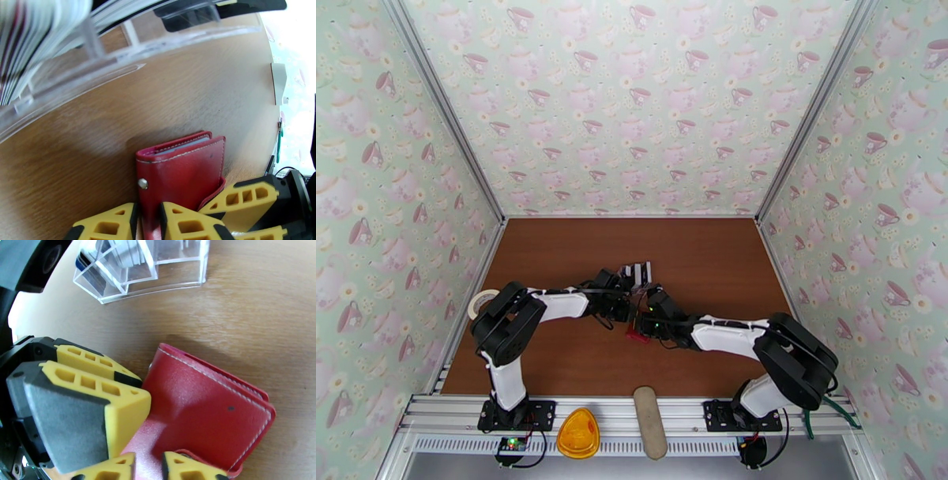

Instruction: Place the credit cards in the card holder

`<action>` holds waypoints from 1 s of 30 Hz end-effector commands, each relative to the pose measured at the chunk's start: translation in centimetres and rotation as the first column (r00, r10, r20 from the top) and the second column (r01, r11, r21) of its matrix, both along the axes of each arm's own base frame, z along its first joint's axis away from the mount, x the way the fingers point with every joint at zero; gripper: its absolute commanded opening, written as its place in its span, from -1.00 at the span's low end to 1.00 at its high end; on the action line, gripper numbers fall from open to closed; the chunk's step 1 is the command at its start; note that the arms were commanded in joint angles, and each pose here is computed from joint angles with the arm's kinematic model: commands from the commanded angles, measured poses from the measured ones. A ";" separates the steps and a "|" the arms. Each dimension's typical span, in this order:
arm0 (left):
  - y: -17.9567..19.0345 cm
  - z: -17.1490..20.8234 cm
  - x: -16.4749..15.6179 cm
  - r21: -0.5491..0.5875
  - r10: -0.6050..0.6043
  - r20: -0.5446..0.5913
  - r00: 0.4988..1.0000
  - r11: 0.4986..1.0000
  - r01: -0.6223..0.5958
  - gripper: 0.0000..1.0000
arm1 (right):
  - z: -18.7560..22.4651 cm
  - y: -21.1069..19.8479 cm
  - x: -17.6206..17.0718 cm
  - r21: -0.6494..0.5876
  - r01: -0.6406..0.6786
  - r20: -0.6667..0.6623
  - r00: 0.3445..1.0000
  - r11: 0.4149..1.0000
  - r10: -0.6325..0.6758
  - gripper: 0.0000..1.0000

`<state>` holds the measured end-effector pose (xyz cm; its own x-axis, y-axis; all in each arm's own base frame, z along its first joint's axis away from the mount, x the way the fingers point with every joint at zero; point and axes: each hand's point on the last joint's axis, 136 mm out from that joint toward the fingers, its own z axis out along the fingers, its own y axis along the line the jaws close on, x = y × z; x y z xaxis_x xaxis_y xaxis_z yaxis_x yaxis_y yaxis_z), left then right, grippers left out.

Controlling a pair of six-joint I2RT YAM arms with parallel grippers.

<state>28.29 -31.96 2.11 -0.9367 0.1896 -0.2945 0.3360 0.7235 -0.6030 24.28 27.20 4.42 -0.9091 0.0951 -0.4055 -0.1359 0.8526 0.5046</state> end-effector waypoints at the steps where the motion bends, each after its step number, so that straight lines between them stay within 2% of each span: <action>1: 1.0 -1.1 -1.9 0.033 -0.006 -0.060 0.998 0.999 0.008 -0.49 | 2.4 -1.3 0.7 -0.006 0.022 0.052 0.998 1.000 -0.022 -0.05; 5: 1.1 -0.5 -2.0 0.021 -0.004 -0.048 0.999 1.000 0.005 -0.45 | 3.5 -3.5 1.0 -0.042 0.050 0.068 0.997 0.998 -0.047 0.03; 11: 1.4 0.1 -2.4 0.008 -0.001 -0.036 0.999 1.000 0.001 -0.44 | 2.1 -5.5 0.9 -0.083 0.078 0.029 0.997 0.993 -0.076 0.04; 19: 2.3 1.1 -3.2 0.003 0.015 -0.016 1.000 1.000 -0.015 -0.44 | -0.1 -4.0 1.4 -0.077 0.045 -0.021 0.999 0.996 -0.047 0.06; 30: 6.4 1.7 -2.9 0.057 0.106 0.055 0.993 0.992 -0.109 -0.32 | -0.5 -2.0 2.4 -0.035 0.012 -0.038 0.999 0.999 -0.013 0.06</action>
